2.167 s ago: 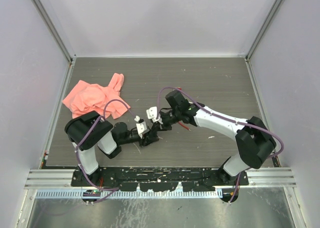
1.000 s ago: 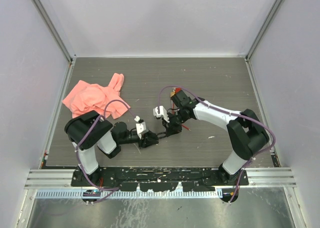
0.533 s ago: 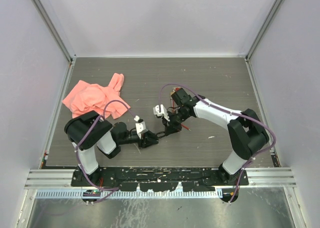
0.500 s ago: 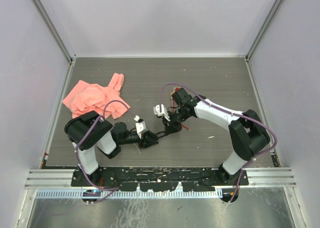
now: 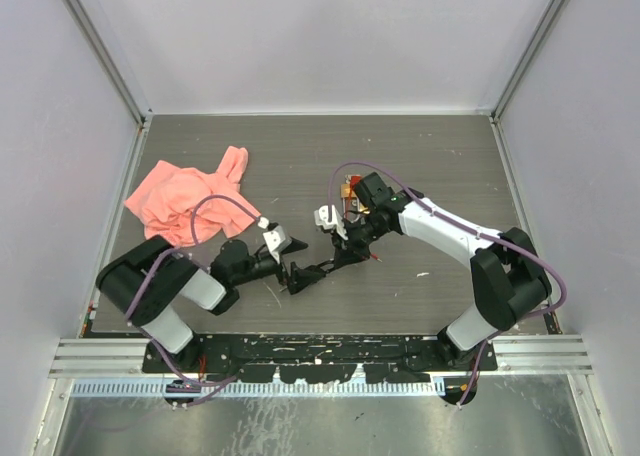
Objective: Lock with the key
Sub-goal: Lock the lock.
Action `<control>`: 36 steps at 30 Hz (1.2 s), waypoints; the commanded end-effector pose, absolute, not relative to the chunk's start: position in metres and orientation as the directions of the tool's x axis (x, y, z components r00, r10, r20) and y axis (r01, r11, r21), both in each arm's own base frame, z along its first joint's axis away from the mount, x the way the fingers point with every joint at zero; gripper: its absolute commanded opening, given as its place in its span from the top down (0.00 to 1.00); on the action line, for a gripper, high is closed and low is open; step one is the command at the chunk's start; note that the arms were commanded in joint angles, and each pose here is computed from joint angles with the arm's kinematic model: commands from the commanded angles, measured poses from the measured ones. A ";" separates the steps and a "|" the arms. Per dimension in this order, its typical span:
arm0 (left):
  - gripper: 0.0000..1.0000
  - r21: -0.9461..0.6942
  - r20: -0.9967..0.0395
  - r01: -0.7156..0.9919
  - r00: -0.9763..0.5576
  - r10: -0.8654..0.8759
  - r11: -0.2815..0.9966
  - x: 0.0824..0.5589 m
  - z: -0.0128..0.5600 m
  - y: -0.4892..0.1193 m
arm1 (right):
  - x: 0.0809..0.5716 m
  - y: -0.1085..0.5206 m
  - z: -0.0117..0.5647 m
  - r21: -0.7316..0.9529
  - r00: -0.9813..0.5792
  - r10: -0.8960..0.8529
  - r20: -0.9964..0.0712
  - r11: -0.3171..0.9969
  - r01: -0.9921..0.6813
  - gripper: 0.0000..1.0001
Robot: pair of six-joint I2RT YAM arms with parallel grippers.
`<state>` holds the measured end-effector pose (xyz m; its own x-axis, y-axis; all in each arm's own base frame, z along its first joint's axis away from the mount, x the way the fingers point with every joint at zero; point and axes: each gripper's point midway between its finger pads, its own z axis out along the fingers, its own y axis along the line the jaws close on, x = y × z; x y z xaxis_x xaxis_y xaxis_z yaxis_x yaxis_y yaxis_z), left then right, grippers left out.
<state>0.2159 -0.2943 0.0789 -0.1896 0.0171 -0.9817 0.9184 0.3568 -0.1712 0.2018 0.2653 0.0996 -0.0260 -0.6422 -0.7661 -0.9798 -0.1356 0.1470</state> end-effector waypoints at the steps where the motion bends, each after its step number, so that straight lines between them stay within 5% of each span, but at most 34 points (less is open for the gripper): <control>1: 0.02 -0.172 -0.981 0.900 -0.192 0.010 0.401 0.222 0.097 -0.289 | 0.206 0.275 0.140 0.047 0.065 -0.556 -0.829 -0.184 -0.982 0.99; 14: 0.00 -0.150 -0.980 0.913 -0.187 0.063 0.380 0.198 0.124 -0.272 | 0.213 0.270 0.156 -0.012 0.119 -0.574 -0.811 -0.186 -0.982 0.99; 23: 0.11 0.018 -0.988 0.927 -0.041 0.149 0.376 0.194 0.108 -0.276 | 0.213 0.272 0.161 -0.003 0.108 -0.557 -0.823 -0.186 -0.982 0.99; 30: 0.12 0.022 -0.992 0.919 -0.028 0.120 0.394 0.207 0.093 -0.286 | 0.210 0.271 0.155 0.013 0.096 -0.551 -0.829 -0.191 -0.982 0.99; 36: 0.23 0.006 -0.995 0.930 -0.031 0.093 0.369 0.213 0.094 -0.300 | 0.209 0.271 0.152 0.019 0.094 -0.549 -0.830 -0.196 -0.980 0.99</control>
<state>0.1975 -0.2804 0.0516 -0.1620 0.2171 -0.9626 0.9184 0.3901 -0.0666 0.2079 0.2578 0.1206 0.0284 -0.6545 -0.7556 -0.9839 -0.1516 0.0943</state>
